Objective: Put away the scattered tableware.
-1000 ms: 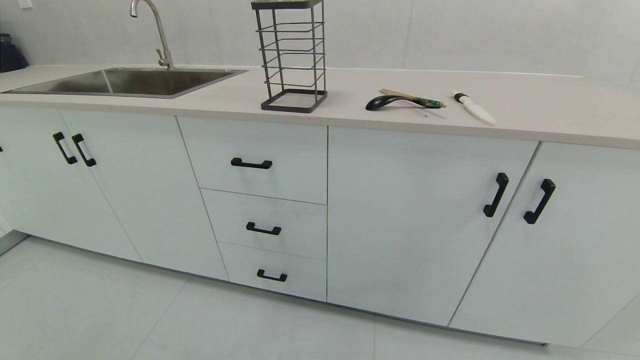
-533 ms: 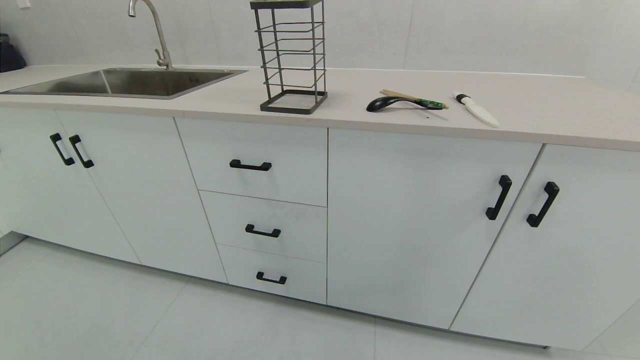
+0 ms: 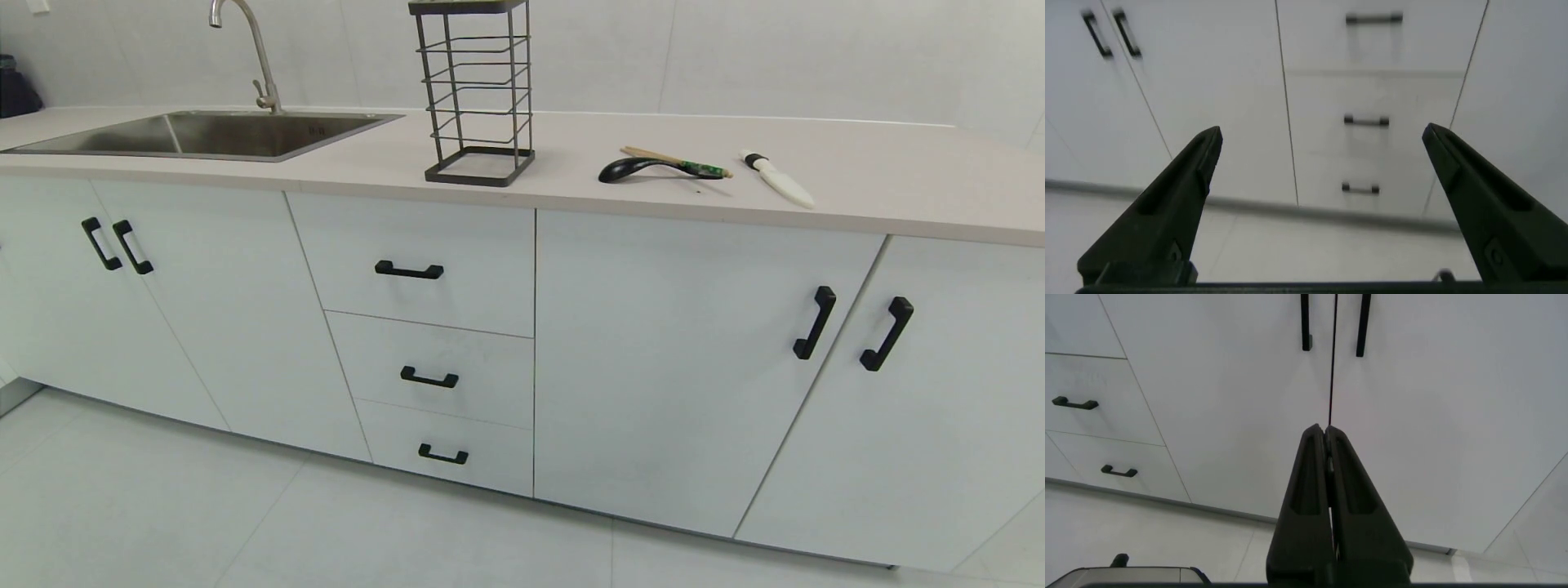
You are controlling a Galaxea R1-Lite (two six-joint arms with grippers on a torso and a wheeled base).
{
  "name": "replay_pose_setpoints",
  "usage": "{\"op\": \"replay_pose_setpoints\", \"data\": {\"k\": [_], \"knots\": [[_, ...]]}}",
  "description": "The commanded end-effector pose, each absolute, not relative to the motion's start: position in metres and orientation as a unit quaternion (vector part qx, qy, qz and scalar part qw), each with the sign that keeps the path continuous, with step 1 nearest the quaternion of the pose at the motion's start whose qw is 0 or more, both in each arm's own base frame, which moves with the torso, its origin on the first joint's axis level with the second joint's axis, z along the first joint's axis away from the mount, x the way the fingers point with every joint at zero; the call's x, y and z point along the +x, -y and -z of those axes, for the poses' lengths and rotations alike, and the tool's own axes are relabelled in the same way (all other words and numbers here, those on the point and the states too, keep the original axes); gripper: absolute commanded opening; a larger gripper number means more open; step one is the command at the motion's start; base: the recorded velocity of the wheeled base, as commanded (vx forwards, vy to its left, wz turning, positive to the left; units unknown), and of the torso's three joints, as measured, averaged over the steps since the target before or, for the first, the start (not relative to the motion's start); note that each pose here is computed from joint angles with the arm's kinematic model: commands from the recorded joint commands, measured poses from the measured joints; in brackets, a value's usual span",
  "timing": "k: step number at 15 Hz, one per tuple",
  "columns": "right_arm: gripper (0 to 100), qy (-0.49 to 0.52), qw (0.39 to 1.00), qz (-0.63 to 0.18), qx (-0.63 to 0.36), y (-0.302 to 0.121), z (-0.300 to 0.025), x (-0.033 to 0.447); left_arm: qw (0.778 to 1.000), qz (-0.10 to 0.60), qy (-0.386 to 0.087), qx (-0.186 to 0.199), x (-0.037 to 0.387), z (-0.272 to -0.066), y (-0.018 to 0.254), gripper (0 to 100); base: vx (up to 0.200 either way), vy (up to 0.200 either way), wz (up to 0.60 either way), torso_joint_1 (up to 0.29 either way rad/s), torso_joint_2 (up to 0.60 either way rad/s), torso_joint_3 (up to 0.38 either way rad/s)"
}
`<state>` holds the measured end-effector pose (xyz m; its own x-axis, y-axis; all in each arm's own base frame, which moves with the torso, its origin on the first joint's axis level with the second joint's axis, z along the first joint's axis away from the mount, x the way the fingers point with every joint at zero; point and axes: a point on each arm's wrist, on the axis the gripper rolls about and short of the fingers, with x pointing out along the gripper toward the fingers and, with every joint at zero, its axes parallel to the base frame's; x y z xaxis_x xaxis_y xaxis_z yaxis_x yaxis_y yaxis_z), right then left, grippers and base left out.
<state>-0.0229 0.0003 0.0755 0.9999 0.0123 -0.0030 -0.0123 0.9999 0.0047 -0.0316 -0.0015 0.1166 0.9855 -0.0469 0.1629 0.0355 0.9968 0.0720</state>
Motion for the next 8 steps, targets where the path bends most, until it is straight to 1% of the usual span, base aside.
{"op": "replay_pose_setpoints", "data": {"k": [1,2,3,4,5,6,8], "knots": [[0,-0.002,1.000,-0.006,0.002,0.000,-0.075,-0.023,0.992,0.034,0.114,0.036,-0.033,-0.167,0.001,100,0.000,0.000,0.00,0.000,0.00,0.000],[0,-0.002,1.000,-0.006,0.002,0.000,-0.075,-0.023,0.992,0.078,0.088,0.035,-0.024,-0.169,0.001,100,0.000,0.000,0.00,0.000,0.00,0.000],[0,-0.002,1.000,-0.006,0.002,0.000,-0.075,-0.023,0.993,0.085,0.072,0.040,-0.017,-0.171,0.002,100,0.000,0.000,0.00,0.000,0.00,0.000],[0,-0.002,1.000,-0.006,0.002,0.000,-0.075,-0.023,0.992,0.097,0.053,0.053,-0.009,-0.173,0.003,100,0.000,0.000,0.00,0.000,0.00,0.000],[0,-0.002,1.000,-0.006,0.002,0.000,-0.075,-0.023,0.991,0.112,0.046,0.065,-0.006,-0.174,0.003,100,0.000,0.000,0.00,0.000,0.00,0.000],[0,-0.002,1.000,-0.007,0.002,0.000,-0.075,-0.023,0.984,0.146,0.034,0.093,0.001,-0.179,0.005,100,0.000,0.000,0.00,0.000,0.00,0.000],[0,-0.002,1.000,-0.006,0.002,0.000,-0.075,-0.023,0.973,0.187,0.014,0.131,0.015,-0.185,0.008,100,0.000,0.000,0.00,0.000,0.00,0.000]]}}
